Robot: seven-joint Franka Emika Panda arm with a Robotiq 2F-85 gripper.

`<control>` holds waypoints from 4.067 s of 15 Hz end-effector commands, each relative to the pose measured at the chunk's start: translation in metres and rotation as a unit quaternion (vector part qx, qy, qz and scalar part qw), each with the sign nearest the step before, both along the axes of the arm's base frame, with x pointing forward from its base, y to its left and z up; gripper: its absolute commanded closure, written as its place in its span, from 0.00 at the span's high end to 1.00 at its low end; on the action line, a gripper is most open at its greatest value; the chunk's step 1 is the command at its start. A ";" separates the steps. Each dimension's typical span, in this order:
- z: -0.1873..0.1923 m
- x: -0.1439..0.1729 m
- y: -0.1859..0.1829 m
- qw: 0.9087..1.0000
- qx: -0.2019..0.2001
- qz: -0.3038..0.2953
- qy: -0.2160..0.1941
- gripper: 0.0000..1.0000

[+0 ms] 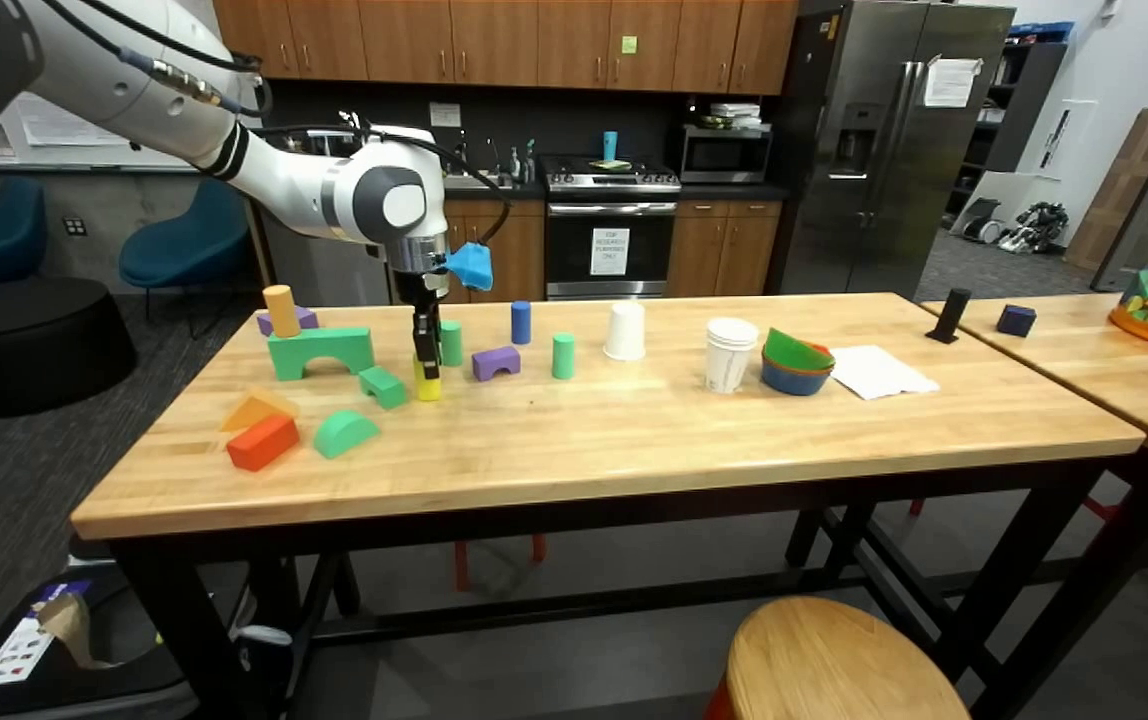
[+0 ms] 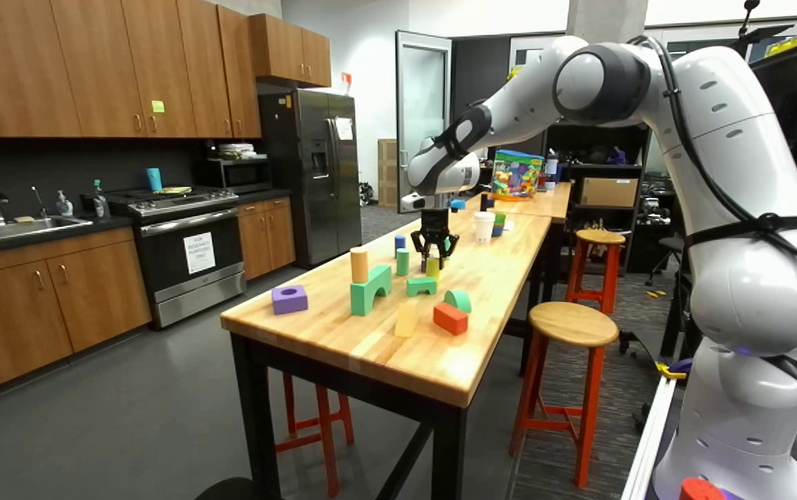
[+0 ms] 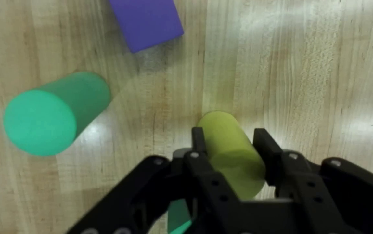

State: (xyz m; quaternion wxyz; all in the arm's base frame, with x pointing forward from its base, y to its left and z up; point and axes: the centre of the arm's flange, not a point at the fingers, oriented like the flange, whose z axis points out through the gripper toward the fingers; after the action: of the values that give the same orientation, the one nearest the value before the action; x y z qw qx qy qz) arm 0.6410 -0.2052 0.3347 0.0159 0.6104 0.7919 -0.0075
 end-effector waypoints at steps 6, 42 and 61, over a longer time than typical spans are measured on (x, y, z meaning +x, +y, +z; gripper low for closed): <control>0.012 -0.011 0.005 0.999 0.016 -0.022 0.030 0.16; 0.097 -0.034 0.089 0.999 -0.029 0.038 -0.012 0.16; 0.140 -0.003 0.139 0.994 -0.042 0.086 -0.057 0.41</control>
State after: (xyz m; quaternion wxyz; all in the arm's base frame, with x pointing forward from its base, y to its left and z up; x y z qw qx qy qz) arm 0.6380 -0.0662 0.4746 0.0874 0.5379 0.8385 -0.0042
